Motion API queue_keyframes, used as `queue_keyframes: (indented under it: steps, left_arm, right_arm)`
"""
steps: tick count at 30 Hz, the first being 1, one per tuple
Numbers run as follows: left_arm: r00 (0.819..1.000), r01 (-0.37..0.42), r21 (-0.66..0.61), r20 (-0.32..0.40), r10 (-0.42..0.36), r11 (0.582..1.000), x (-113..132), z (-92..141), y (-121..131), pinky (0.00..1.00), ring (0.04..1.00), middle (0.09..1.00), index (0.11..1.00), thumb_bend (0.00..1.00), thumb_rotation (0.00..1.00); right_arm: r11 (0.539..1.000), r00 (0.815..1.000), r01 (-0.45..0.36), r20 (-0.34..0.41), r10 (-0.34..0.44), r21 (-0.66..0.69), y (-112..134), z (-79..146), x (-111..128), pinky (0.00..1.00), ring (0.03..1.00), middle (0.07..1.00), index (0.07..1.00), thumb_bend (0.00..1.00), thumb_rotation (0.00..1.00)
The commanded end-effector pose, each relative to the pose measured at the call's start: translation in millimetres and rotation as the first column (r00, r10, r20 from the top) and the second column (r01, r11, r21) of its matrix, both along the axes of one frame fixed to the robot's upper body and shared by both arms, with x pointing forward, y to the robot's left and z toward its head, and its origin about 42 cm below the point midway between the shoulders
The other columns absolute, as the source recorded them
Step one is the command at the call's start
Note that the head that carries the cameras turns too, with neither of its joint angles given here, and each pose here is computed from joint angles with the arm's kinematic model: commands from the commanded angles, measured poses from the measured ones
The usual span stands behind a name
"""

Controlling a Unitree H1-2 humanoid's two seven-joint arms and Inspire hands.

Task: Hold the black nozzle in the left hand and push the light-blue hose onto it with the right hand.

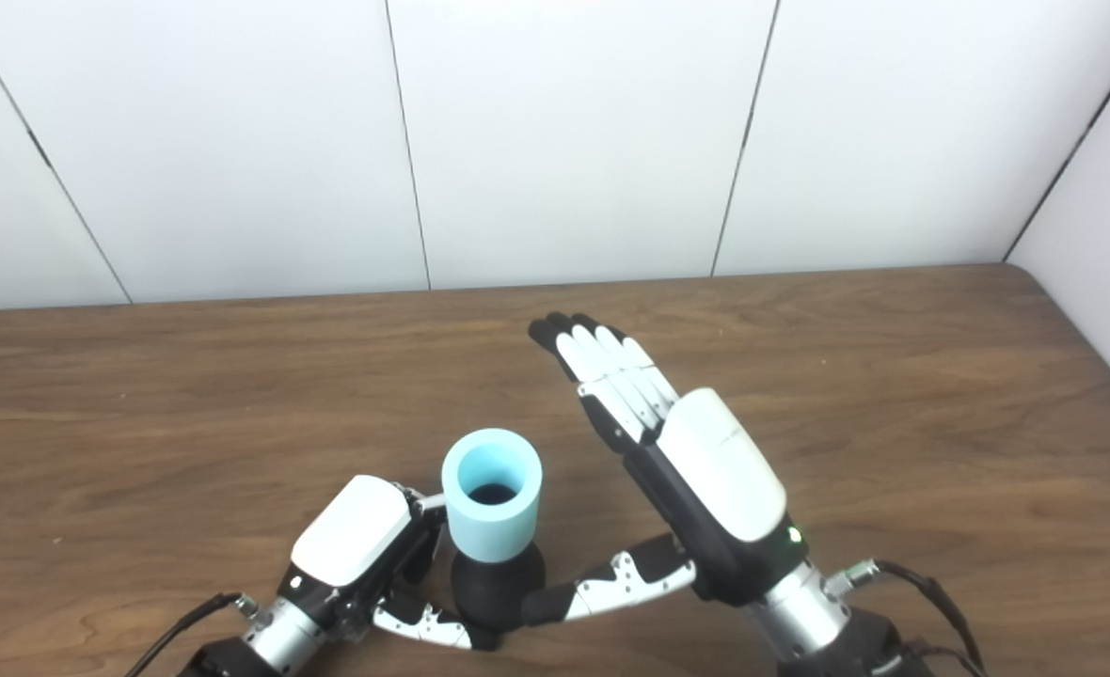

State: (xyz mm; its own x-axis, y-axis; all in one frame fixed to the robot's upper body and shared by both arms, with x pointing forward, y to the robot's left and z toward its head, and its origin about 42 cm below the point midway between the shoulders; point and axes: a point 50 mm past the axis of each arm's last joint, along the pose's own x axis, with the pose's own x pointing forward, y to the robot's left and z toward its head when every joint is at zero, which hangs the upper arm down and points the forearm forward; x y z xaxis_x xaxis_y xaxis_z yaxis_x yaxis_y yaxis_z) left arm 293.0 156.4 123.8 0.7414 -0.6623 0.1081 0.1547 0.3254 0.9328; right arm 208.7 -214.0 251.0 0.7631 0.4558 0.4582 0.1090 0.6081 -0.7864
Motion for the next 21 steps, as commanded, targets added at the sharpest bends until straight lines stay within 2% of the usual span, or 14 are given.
queue_keyframes:
  steps: [1,7,21]
  left_arm:
    - [0.999,0.009,0.043,-0.050,-0.007,0.999,-7.1,-14.5,2.1,0.60,0.624,0.658,0.658,1.00,0.47]
    - [0.999,0.008,0.040,-0.053,-0.006,0.999,-7.2,-14.4,0.8,0.60,0.625,0.659,0.657,1.00,0.46]
    - [0.999,0.008,0.042,-0.052,-0.006,0.999,-7.2,-14.1,1.8,0.60,0.623,0.658,0.655,1.00,0.46]
  right_arm:
    - [0.999,0.993,-0.032,0.112,0.034,-0.021,1.1,15.0,-8.0,1.00,1.000,1.000,0.992,0.98,0.87]
    - [0.992,0.989,-0.044,0.135,0.059,-0.114,5.4,14.7,-11.2,1.00,1.000,1.000,0.979,0.95,0.86]
    - [0.963,0.991,-0.042,0.109,0.073,-0.267,21.9,7.9,-12.3,1.00,1.000,0.969,0.930,0.97,0.85]
